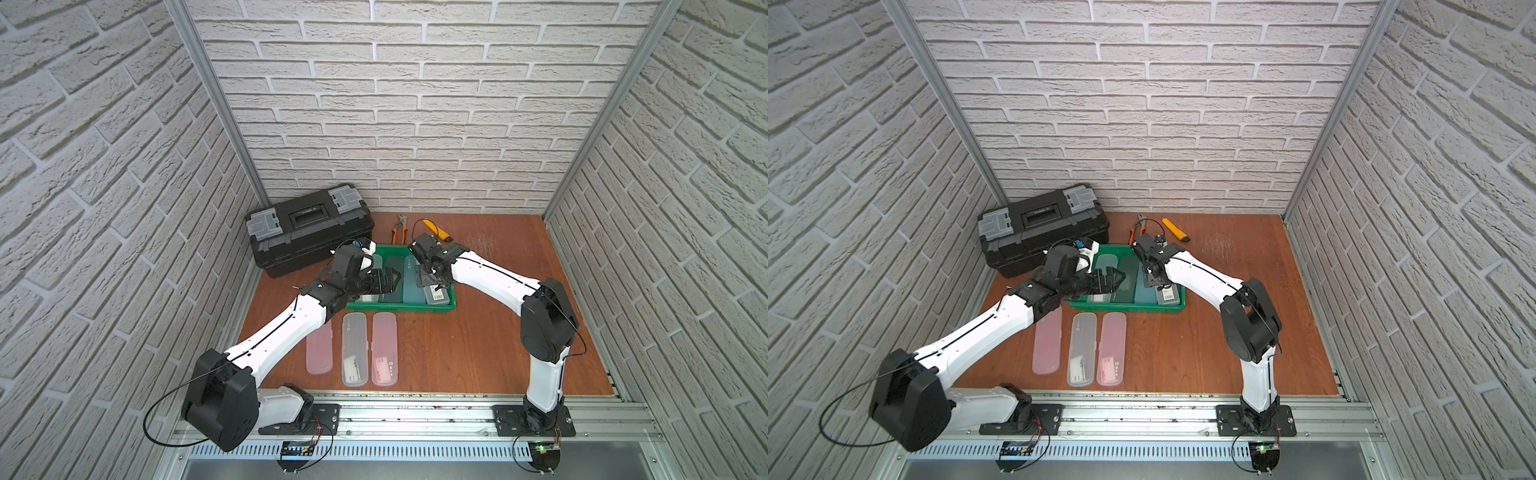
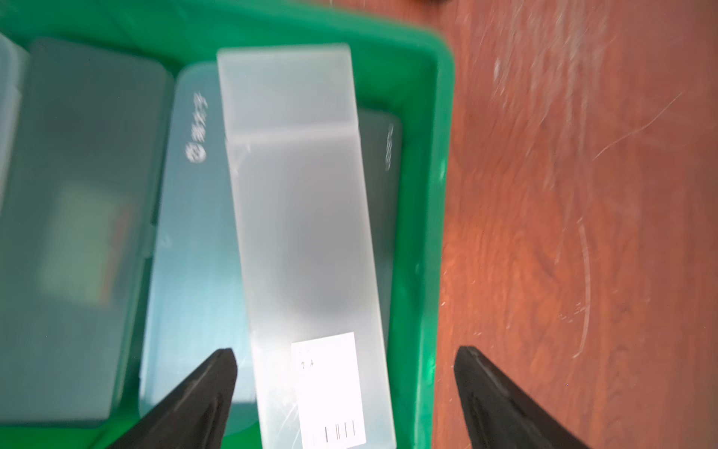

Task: Put the pencil case into the storage box
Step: Place the pencil case at the storage box, then adjust the pencil case in the storage box.

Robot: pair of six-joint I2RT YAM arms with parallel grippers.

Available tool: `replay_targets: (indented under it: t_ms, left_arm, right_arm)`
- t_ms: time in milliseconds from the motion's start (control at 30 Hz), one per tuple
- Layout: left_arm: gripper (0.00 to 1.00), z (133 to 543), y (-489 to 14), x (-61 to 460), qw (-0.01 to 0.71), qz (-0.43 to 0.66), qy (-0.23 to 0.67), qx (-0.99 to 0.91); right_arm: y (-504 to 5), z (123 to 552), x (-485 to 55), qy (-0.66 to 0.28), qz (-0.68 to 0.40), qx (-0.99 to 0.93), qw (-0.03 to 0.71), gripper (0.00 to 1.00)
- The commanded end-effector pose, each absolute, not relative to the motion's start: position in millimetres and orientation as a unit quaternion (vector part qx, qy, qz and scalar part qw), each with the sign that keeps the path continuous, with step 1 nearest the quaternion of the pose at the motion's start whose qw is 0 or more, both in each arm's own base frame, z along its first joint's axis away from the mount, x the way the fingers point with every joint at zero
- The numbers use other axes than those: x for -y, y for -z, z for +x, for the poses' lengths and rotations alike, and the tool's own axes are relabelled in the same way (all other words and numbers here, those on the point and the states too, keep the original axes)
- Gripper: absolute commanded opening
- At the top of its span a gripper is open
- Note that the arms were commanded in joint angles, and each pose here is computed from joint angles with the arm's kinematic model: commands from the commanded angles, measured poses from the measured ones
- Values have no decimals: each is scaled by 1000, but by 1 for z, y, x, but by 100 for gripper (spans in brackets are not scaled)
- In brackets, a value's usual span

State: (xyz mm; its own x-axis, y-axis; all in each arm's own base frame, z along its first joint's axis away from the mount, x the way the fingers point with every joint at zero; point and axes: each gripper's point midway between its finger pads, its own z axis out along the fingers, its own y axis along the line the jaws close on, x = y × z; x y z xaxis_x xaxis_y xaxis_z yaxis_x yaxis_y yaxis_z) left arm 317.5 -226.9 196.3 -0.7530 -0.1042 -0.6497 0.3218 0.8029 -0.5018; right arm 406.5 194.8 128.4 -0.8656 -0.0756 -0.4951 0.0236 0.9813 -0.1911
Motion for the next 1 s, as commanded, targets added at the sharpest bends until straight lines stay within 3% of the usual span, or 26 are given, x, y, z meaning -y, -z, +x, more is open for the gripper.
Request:
replay_targets:
  t_ms: [0, 400, 967]
  left_arm:
    - [98, 313, -195, 218, 358, 64, 289, -886]
    - [99, 302, -187, 208, 352, 53, 279, -892]
    - [99, 305, -199, 207, 363, 47, 280, -887]
  right_arm:
    - [-150, 421, -194, 121, -38, -950, 284, 93]
    - [-112, 458, -214, 154, -62, -950, 266, 91]
    - [-87, 468, -194, 192, -59, -946, 253, 91]
